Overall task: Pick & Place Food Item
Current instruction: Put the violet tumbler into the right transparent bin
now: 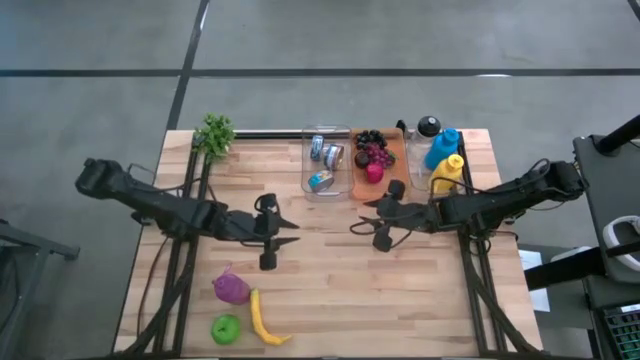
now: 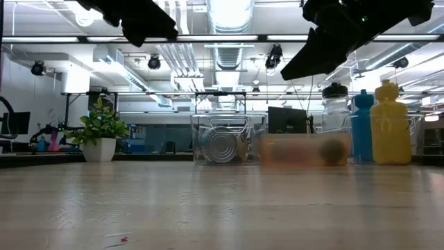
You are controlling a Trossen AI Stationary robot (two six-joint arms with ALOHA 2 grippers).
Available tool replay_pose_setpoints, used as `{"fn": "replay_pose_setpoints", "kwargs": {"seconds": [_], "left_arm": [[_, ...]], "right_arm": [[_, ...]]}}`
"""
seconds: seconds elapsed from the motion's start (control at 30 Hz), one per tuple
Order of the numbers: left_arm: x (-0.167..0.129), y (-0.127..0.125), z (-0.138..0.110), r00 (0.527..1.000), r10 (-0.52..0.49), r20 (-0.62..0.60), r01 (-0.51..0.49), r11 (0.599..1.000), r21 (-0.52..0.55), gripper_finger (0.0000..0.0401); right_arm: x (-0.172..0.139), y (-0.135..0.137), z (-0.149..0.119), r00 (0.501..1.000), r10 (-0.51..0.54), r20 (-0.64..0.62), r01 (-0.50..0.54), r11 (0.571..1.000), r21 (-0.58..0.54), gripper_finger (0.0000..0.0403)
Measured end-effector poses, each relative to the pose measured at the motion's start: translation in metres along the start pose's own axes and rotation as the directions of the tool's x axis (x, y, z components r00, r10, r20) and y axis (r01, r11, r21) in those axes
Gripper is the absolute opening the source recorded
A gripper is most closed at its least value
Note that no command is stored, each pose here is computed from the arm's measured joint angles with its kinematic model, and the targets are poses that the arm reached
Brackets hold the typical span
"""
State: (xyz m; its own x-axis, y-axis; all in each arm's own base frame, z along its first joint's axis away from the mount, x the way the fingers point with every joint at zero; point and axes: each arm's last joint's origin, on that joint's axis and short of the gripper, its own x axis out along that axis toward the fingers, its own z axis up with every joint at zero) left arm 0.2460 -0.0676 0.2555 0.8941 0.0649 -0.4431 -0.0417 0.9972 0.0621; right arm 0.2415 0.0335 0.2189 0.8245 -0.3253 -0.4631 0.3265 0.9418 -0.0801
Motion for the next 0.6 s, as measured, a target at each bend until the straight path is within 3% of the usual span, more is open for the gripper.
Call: {"fn": "replay_pose_setpoints", "kwargs": {"seconds": [0.6], "left_arm": [[-0.039, -0.006, 0.003, 0.998, -0.055, 0.013, 0.055, 0.998, 0.003, 0.0136]], "right_arm": [[-0.001, 0.001, 0.0, 1.0, 0.007, 0.005, -0.007, 1.0, 0.007, 0.0126]]}}
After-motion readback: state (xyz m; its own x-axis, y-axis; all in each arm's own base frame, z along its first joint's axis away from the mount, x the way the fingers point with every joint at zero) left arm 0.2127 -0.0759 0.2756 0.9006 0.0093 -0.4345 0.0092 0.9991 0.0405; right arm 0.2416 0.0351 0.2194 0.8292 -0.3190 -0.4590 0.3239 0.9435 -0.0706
